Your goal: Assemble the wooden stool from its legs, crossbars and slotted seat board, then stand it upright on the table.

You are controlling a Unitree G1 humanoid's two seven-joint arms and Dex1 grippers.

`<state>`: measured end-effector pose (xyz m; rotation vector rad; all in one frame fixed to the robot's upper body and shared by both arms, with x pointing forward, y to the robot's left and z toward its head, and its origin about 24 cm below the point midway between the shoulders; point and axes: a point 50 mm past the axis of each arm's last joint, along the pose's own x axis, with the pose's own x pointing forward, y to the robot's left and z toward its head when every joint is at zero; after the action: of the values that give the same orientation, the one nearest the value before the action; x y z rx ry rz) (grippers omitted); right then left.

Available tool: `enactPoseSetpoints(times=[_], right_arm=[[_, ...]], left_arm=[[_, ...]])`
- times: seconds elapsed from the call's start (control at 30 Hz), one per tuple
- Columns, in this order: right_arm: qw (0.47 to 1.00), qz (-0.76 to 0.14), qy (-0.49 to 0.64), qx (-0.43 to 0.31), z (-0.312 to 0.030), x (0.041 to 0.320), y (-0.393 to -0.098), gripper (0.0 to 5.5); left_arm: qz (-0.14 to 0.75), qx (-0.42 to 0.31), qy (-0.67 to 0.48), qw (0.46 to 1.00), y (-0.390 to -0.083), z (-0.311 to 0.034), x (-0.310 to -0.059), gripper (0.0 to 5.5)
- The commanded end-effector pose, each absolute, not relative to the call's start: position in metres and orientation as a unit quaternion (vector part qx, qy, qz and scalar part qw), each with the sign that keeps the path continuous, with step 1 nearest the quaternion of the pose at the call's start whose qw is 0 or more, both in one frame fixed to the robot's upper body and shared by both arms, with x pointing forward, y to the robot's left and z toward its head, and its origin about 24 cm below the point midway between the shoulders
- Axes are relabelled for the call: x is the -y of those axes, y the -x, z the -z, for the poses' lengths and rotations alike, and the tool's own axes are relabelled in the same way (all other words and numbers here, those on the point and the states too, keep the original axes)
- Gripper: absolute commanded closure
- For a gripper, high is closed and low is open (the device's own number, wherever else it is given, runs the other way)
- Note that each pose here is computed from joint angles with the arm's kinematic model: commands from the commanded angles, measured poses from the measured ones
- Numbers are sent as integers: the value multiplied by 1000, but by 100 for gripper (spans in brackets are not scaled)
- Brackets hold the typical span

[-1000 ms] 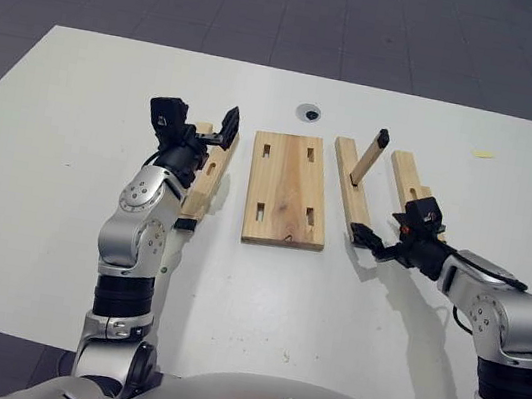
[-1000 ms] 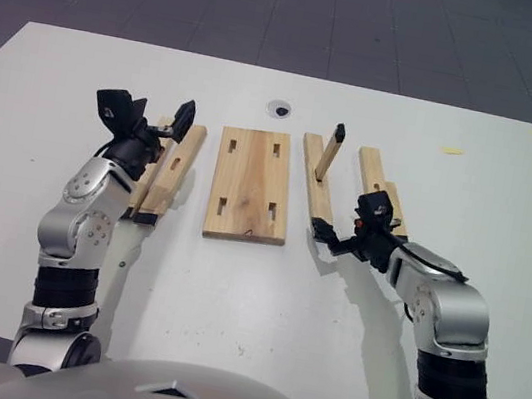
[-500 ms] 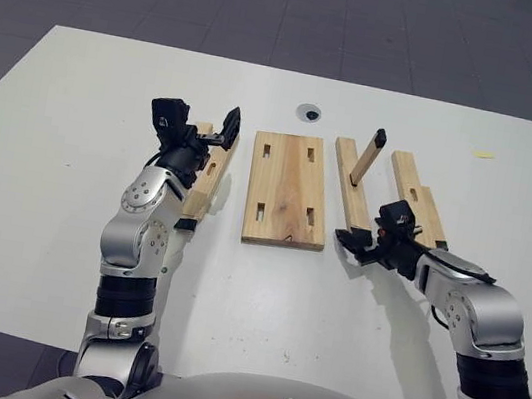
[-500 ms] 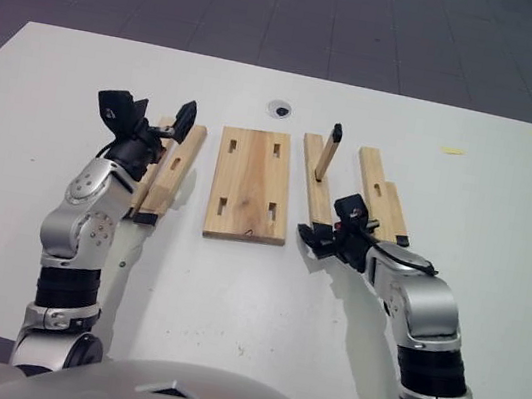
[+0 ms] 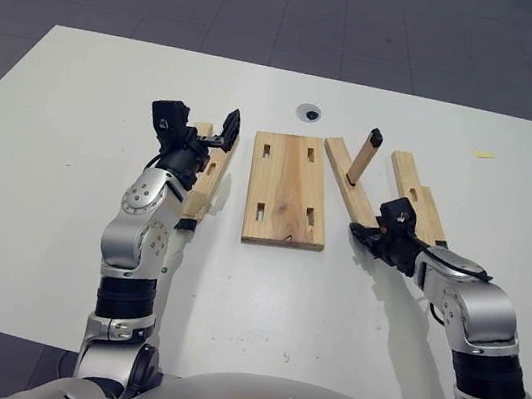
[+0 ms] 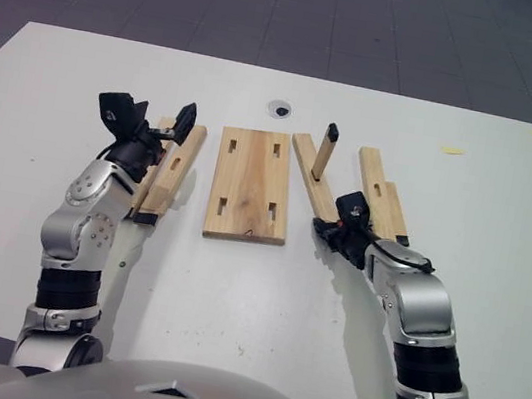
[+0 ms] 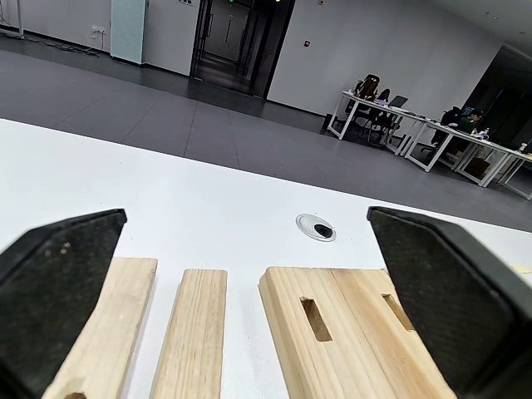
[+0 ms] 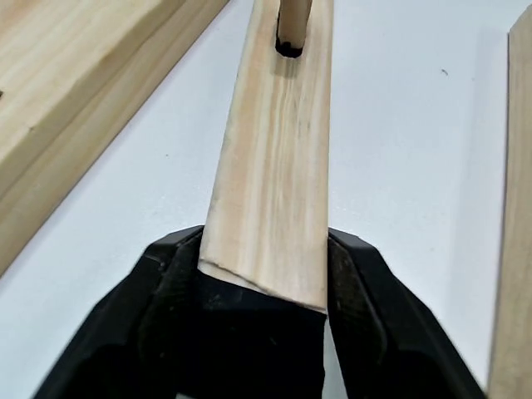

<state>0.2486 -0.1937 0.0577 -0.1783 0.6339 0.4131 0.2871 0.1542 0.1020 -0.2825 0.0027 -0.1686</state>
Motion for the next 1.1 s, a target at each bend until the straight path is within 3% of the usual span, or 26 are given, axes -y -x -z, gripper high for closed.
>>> enactPoseSetpoints(times=[0.03,0.2,0.33,0.6,0.77,0.9,1.1], right_arm=[[921,-204,93,-319,-53,193,-249,338],[925,-208,104,-300,-54,193,-250,338],[951,-193,92,-223,-66,195,-263,339],[979,-183,72,-44,-101,206,-283,340],[974,-221,52,5,-110,196,-280,340],[972,-223,67,-26,-100,196,-277,340],[936,-215,127,-249,-46,227,-244,340]], left_arm=[[82,-8,137,987,-286,-98,-153,10],[82,-9,139,987,-287,-98,-152,10],[85,-5,160,983,-289,-102,-152,10],[138,30,354,925,-300,-143,-158,10],[177,12,456,872,-303,-159,-154,10],[172,-14,442,881,-304,-156,-153,10],[164,-48,403,899,-299,-140,-145,10]])
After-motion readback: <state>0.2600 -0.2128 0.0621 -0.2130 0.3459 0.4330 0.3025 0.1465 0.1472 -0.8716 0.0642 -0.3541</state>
